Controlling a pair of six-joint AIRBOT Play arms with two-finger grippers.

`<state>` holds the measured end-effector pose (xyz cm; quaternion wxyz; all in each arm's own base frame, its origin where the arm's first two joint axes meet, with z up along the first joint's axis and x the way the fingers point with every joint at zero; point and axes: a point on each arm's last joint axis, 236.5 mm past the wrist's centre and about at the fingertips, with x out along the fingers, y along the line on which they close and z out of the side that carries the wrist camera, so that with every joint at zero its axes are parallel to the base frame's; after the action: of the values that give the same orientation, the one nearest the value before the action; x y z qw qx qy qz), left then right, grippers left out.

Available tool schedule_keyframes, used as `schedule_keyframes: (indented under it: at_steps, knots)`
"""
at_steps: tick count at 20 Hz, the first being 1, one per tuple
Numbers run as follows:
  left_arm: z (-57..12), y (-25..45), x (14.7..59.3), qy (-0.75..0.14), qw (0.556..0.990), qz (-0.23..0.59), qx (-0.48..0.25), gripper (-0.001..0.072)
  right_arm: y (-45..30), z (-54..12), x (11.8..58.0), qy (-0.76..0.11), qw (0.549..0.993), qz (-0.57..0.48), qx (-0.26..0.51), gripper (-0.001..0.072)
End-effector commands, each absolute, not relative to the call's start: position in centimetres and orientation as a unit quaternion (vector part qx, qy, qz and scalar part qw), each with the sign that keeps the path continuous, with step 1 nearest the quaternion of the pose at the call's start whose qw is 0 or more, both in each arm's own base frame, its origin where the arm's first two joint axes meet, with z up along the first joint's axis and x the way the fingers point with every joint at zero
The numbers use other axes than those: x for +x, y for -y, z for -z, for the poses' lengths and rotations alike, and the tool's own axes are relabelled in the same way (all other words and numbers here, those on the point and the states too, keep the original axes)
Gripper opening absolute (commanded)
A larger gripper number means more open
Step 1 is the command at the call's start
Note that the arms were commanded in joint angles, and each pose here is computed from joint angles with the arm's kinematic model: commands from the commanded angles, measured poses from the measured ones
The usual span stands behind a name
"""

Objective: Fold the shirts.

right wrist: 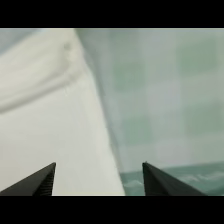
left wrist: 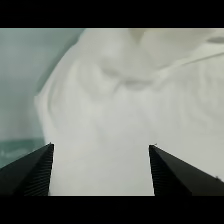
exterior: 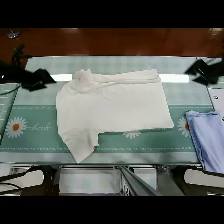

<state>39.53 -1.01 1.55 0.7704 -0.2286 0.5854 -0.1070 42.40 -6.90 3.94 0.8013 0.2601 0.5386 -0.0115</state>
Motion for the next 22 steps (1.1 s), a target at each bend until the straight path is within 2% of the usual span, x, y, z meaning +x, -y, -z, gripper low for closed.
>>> schedule_keyframes:
  at_steps: [1,3,5,7,11,15,18,19,20,21,22]
  knots:
    - [2.8,-1.3,30.0,-0.624,0.715,0.041,-0.311,0.0701,8.3,-1.0,33.9,-0.555,0.788,0.062,0.259,0.0621]
    - [5.1,-0.5,25.6,-0.617,0.693,0.011,-0.373,0.0701,3.8,-0.4,31.6,-0.499,0.805,0.029,0.319,0.0621]
    - [6.6,1.0,24.2,-0.583,0.683,-0.007,-0.440,0.0701,-0.7,-0.1,29.4,-0.464,0.800,-0.017,0.381,0.0621]
    - [8.6,2.6,22.2,-0.594,0.656,-0.013,-0.464,0.0700,-3.7,0.1,27.6,-0.454,0.788,-0.054,0.412,0.0621]
    - [10.1,4.3,20.2,-0.609,0.633,-0.008,-0.479,0.0700,-5.4,0.9,25.3,-0.473,0.777,-0.075,0.410,0.0621]
    - [8.7,6.4,23.0,-0.542,0.660,0.052,-0.518,0.0698,-5.2,0.9,25.5,-0.469,0.778,-0.070,0.412,0.0621]
    - [8.8,8.1,22.3,-0.555,0.653,0.076,-0.509,0.0694,-3.3,0.9,26.5,-0.450,0.789,-0.032,0.418,0.0621]
    - [8.7,8.3,22.2,-0.558,0.654,0.081,-0.505,0.0557,-1.6,0.9,26.8,-0.441,0.795,-0.004,0.416,0.0621]
    - [8.5,8.4,22.2,-0.557,0.659,0.090,-0.498,0.0212,0.3,1.3,26.5,-0.440,0.798,0.029,0.411,0.0621]
    - [8.1,8.4,22.4,-0.554,0.664,0.102,-0.491,0.0039,2.0,2.0,25.7,-0.449,0.792,0.065,0.409,0.0621]
    - [7.6,8.3,22.8,-0.552,0.668,0.107,-0.488,0.0040,3.1,2.8,24.4,-0.465,0.783,0.087,0.404,0.0621]
